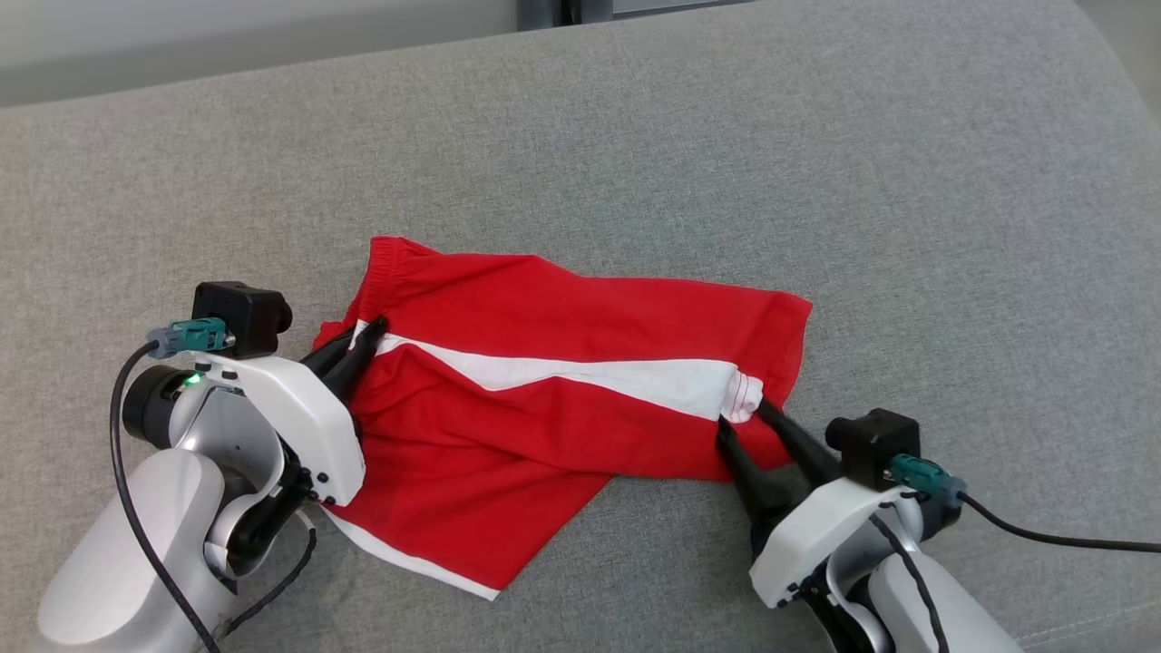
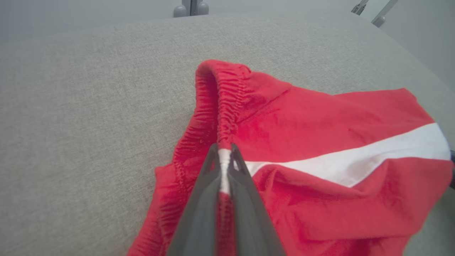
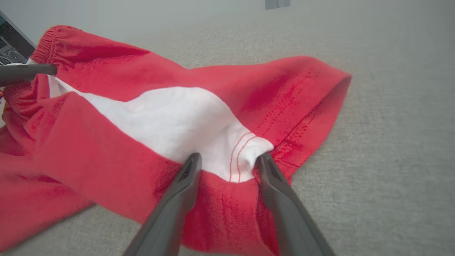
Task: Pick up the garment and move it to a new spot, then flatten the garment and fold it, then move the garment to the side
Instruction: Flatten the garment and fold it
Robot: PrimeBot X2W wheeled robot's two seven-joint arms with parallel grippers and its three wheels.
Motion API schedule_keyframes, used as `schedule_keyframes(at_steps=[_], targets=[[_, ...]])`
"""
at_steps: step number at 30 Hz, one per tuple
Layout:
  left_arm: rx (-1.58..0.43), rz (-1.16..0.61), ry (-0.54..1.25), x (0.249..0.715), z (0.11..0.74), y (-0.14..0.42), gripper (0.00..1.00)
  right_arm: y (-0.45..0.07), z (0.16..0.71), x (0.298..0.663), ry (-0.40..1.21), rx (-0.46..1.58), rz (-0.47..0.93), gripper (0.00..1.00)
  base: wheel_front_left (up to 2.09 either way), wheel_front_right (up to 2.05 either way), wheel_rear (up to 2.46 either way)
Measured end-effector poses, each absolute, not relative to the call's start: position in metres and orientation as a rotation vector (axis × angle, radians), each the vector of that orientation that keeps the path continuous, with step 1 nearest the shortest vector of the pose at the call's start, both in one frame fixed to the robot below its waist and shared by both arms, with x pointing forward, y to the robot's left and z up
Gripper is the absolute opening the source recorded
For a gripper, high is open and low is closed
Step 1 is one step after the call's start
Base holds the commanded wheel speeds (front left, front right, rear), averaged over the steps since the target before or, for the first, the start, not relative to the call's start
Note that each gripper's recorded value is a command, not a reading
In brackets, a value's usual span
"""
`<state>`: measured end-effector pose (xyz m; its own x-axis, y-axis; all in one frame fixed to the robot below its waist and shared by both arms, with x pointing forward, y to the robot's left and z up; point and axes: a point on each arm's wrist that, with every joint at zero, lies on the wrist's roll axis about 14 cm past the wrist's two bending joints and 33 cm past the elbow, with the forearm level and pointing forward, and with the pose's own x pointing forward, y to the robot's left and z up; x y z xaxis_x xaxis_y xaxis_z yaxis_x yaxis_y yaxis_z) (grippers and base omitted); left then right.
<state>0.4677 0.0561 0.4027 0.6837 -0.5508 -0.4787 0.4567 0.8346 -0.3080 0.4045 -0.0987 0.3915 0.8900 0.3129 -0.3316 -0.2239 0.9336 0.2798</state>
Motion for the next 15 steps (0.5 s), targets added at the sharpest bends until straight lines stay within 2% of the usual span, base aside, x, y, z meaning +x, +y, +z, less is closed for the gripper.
schedule_keyframes(at_steps=[1,2,8,9,10,12,15], targets=[[-0.170,-0.567,0.590,0.468,0.402,0.056,0.00,-0.096,0.390,0.405,0.387,0.247,0.289,0.26,0.00,0.00,0.00],[-0.171,-0.566,0.589,0.468,0.402,0.056,0.00,-0.093,0.389,0.405,0.393,0.250,0.300,0.00,0.00,0.00,0.00],[-0.180,-0.554,0.547,0.474,0.408,0.058,0.00,-0.099,0.401,0.412,0.326,0.237,0.306,0.00,0.00,0.00,0.00],[-0.183,-0.543,0.509,0.478,0.417,0.060,0.00,-0.106,0.414,0.417,0.267,0.234,0.295,0.00,0.00,0.00,0.00],[-0.222,-0.530,0.391,0.487,0.451,0.062,0.00,-0.123,0.448,0.428,0.140,0.224,0.268,0.00,0.00,0.00,0.00],[-0.253,-0.515,0.282,0.493,0.485,0.065,0.00,-0.135,0.479,0.435,0.035,0.203,0.256,0.00,0.00,0.00,0.00],[-0.317,-0.499,0.000,0.488,0.581,0.077,0.00,-0.151,0.568,0.439,-0.233,0.165,0.257,0.00,0.00,0.00,0.00]])
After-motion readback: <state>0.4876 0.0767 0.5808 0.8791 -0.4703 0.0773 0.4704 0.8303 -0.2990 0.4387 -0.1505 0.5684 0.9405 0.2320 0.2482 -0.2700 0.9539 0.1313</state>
